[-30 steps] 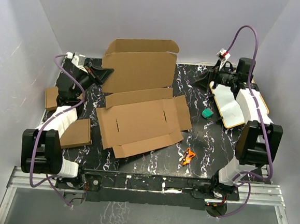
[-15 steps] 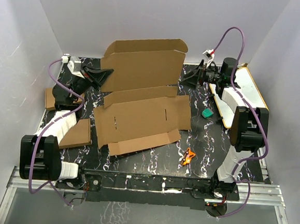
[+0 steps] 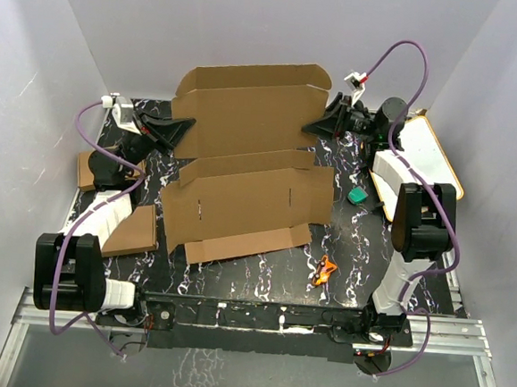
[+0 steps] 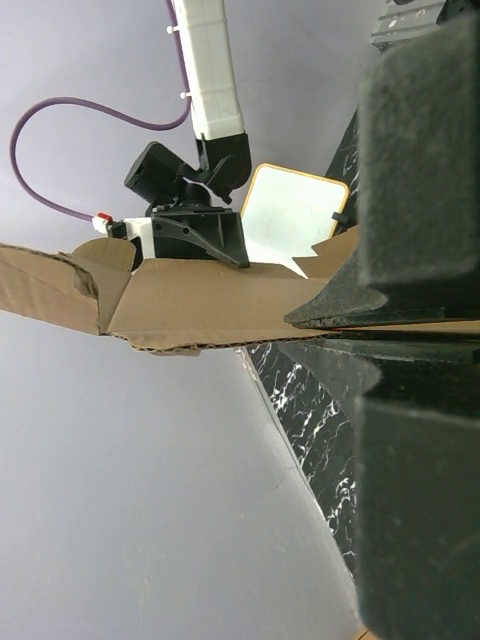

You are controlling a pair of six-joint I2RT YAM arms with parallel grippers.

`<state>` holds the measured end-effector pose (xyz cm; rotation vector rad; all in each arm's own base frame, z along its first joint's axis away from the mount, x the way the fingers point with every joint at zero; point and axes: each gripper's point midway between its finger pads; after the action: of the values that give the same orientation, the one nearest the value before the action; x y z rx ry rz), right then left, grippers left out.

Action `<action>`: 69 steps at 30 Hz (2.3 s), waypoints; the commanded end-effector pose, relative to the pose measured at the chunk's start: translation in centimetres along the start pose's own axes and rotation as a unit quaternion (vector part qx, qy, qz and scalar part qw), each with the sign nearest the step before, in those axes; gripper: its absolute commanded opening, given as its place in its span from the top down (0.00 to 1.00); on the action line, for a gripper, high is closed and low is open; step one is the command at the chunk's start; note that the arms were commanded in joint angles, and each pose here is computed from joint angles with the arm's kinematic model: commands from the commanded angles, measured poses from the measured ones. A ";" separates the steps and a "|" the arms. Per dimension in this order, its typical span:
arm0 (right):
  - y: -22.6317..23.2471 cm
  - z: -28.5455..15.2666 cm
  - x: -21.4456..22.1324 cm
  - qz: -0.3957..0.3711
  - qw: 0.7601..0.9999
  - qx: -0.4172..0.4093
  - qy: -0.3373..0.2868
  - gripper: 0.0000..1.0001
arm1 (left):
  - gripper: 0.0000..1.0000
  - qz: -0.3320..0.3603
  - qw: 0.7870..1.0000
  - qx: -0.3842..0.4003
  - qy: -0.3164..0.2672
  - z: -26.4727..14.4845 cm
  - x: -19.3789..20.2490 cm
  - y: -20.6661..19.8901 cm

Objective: Fold the paper box

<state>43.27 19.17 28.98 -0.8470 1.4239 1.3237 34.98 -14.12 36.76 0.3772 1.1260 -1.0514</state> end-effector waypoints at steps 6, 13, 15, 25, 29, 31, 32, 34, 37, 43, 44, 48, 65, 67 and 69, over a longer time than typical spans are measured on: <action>4.6 0.4 -4.4 -0.098 0.994 -0.047 -0.006 0.92 | 1.00 0.036 0.999 0.016 -0.004 0.7 -2.4 -1.7; 6.0 -1.4 -7.5 -0.149 0.988 -0.049 0.003 0.92 | 0.46 0.013 0.997 -0.026 0.071 0.5 -1.7 -0.8; 6.2 -1.4 -7.6 -0.152 0.987 -0.051 0.007 0.92 | 0.28 0.008 0.996 -0.028 0.089 0.3 -2.0 -0.9; 8.5 -1.9 -7.5 -0.166 0.985 -0.050 0.016 0.92 | 0.05 -0.016 0.986 0.004 0.168 0.8 -4.6 -0.8; 9.1 -2.1 -7.1 -0.165 0.985 -0.053 0.022 0.92 | 0.03 -0.020 0.983 0.027 0.178 1.2 -5.9 -1.2; 9.3 -2.1 -7.1 -0.167 0.984 -0.054 0.023 0.92 | 0.03 -0.028 0.981 0.047 0.186 1.5 -6.2 -1.5; 9.4 -2.1 -7.1 -0.168 0.984 -0.054 0.023 0.92 | 0.03 -0.032 0.979 0.061 0.190 1.7 -6.4 -1.7; 9.6 -2.1 -7.2 -0.168 0.984 -0.053 0.022 0.92 | 0.04 -0.051 0.975 0.084 0.197 2.0 -6.8 -2.2; 9.6 -2.2 -7.1 -0.168 0.984 -0.050 0.022 0.92 | 0.05 -0.062 0.972 0.103 0.204 2.4 -7.2 -2.3; 9.6 -2.2 -7.0 -0.165 0.985 -0.046 0.023 0.92 | 0.17 -0.078 0.967 0.103 0.220 3.2 -7.4 -1.4; 9.5 -2.2 -6.9 -0.162 0.985 -0.046 0.023 0.92 | 0.20 -0.078 0.966 0.106 0.223 3.4 -7.4 -1.3; 9.7 -1.5 -7.1 -0.160 0.985 -0.053 0.026 0.92 | 0.33 -0.070 0.965 0.104 0.232 3.9 -7.6 -0.6; 10.2 0.7 -7.4 -0.160 0.985 -0.061 0.030 0.92 | 0.58 -0.045 0.957 0.143 0.248 4.7 -6.3 0.0; 10.1 0.7 -7.4 -0.160 0.985 -0.061 0.030 0.92 | 0.74 -0.046 0.955 0.152 0.251 4.7 -6.1 -0.4; 10.1 0.7 -7.4 -0.160 0.985 -0.060 0.030 0.92 | 0.78 -0.046 0.953 0.160 0.252 4.6 -6.0 -0.7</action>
<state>36.06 20.59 36.36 -1.1071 1.2920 1.2407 38.55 -14.21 42.24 0.7825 1.5105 -1.2850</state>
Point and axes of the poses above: each gripper's point midway between its finger pads, its own z axis out along the fingers, its own y axis along the line the jaws close on, x = y × z, and after that the axes turned 3 degrees about -z, right-handed
